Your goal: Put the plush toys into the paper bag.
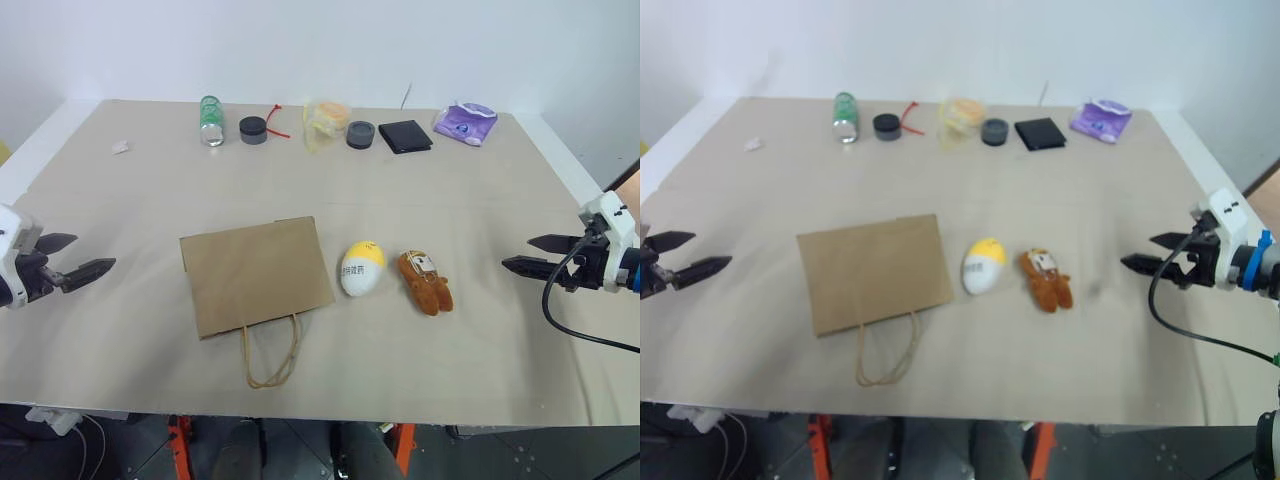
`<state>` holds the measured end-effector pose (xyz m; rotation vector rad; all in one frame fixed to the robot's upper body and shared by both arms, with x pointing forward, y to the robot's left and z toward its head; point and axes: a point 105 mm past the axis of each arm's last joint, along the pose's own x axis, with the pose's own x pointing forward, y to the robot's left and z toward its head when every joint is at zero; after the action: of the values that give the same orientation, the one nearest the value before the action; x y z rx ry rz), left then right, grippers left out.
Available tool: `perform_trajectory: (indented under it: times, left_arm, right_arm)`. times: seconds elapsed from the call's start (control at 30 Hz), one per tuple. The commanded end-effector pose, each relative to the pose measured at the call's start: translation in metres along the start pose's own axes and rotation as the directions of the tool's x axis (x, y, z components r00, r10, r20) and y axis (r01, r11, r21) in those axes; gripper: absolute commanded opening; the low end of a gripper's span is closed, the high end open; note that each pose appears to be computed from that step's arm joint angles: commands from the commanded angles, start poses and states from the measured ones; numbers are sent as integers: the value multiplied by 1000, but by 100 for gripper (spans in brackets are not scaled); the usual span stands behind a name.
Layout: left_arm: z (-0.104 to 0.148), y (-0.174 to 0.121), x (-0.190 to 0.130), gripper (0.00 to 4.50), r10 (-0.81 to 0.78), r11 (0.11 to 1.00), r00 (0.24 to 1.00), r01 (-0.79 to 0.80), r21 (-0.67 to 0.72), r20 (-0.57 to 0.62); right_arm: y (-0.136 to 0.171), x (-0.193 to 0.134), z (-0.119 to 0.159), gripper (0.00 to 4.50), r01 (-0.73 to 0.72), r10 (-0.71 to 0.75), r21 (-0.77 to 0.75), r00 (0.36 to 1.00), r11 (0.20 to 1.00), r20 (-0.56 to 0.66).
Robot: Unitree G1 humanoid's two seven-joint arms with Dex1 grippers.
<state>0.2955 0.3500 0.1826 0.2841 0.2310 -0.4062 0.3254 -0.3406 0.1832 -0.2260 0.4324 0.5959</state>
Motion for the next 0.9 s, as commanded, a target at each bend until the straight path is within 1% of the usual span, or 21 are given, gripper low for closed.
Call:
perform_trajectory:
  times: [0.03,0.13,0.27,0.5,0.67,0.73,0.8,0.87,0.9]
  left_arm:
    - [19,8,-4,445,38,998,997,-41,48,62]
    - [21,13,-1,445,80,995,993,-85,55,85]
    - [17,23,-4,445,109,993,991,-113,44,81]
    - [13,23,-1,445,88,995,993,-91,29,76]
    - [14,21,7,445,60,997,995,-64,53,79]
    - [20,22,9,445,66,995,992,-73,63,103]
    - [31,26,11,445,91,988,984,-108,107,152]
    - [47,20,15,445,70,982,974,-106,156,217]
    - [57,8,20,445,17,975,969,-71,212,247]
  right_arm:
    - [-3,-7,14,450,12,-11,-24,999,1000,49]
    - [4,-3,16,450,-11,11,1,995,1000,95]
    - [9,-2,14,450,-15,14,10,994,1000,109]
    - [17,-1,7,450,-11,6,44,992,999,128]
    - [17,0,3,450,-2,-6,58,991,998,136]
    - [15,-1,1,450,2,-13,75,988,997,152]
    - [17,-1,4,450,-11,0,60,985,998,175]
    - [29,0,17,450,-72,66,17,973,997,223]
    - [45,1,31,450,-147,148,-22,952,989,268]
